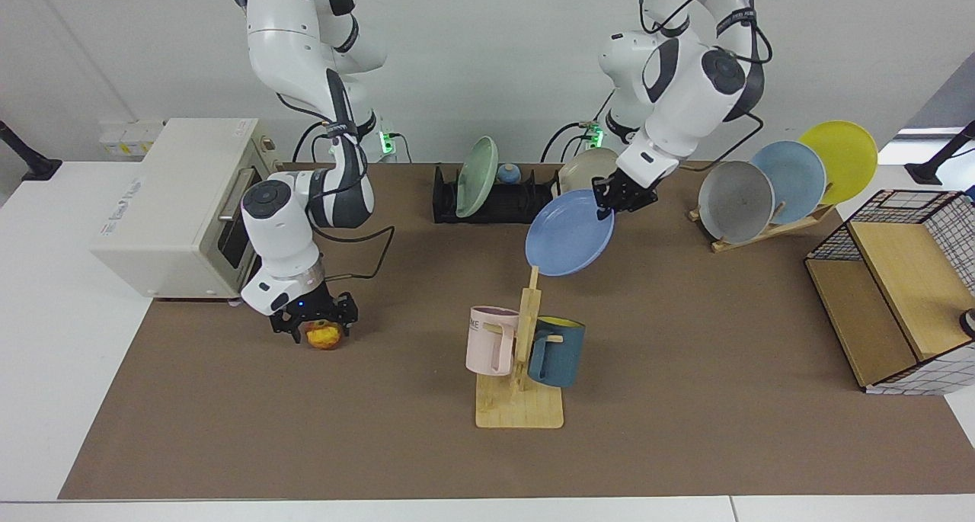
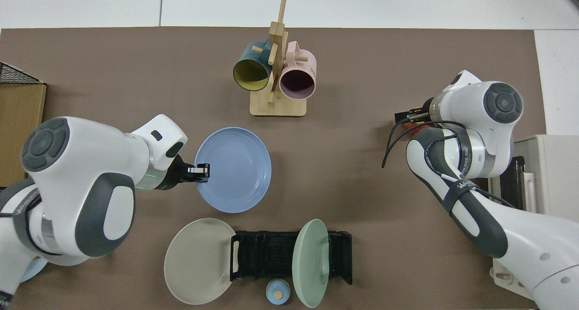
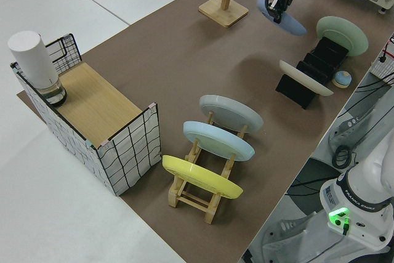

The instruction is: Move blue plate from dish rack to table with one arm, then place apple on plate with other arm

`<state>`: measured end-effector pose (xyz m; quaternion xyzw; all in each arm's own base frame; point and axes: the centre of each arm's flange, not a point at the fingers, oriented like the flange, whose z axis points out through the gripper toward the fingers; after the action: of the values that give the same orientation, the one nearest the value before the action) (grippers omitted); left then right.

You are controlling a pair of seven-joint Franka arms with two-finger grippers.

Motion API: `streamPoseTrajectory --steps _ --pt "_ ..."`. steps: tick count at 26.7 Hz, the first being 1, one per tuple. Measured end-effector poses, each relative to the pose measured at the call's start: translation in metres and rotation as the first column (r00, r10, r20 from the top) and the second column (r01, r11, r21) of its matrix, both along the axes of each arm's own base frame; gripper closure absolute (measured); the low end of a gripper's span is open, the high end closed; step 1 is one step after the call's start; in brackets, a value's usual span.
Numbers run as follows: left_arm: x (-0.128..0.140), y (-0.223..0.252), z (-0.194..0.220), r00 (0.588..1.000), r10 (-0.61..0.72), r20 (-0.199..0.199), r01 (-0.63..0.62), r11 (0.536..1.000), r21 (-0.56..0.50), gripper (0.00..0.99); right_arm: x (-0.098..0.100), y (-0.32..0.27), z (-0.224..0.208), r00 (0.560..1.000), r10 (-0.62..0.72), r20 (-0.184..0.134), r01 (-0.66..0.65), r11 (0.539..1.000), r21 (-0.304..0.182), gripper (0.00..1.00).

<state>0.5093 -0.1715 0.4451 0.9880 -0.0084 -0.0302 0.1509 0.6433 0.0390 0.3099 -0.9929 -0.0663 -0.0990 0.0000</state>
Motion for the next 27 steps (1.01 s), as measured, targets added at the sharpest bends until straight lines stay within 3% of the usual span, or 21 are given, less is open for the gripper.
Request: streamPoseTrajectory --steps 4,9,13,16,22,27 --pt "0.019 -0.005 -0.050 1.000 -0.021 -0.021 0.018 0.994 -0.108 0.881 0.000 0.006 -0.003 1.000 0.000 -0.005 0.000 1.000 0.009 0.00" --pt "0.026 0.001 -0.077 0.998 -0.032 -0.052 0.022 0.981 -0.191 0.881 0.000 0.004 -0.006 1.000 -0.003 -0.008 0.003 1.000 0.007 0.03" --pt "0.026 0.001 -0.084 0.997 -0.042 -0.060 0.029 0.979 -0.203 0.881 0.000 0.002 -0.006 1.000 0.009 -0.008 -0.009 1.000 0.004 0.07" --pt "0.024 -0.001 -0.088 0.996 -0.049 -0.068 0.034 0.978 -0.205 0.881 0.000 0.003 -0.005 1.000 0.015 -0.006 -0.015 1.000 0.003 0.30" --pt "0.021 -0.008 -0.106 0.993 -0.064 -0.101 0.042 0.977 -0.208 0.881 0.002 0.008 -0.001 1.000 0.023 0.002 -0.023 1.000 0.004 0.30" --pt "0.022 -0.013 -0.124 0.991 -0.065 -0.115 0.040 0.977 -0.209 0.868 0.010 0.016 0.029 0.999 0.036 0.008 -0.036 0.999 0.012 0.30"
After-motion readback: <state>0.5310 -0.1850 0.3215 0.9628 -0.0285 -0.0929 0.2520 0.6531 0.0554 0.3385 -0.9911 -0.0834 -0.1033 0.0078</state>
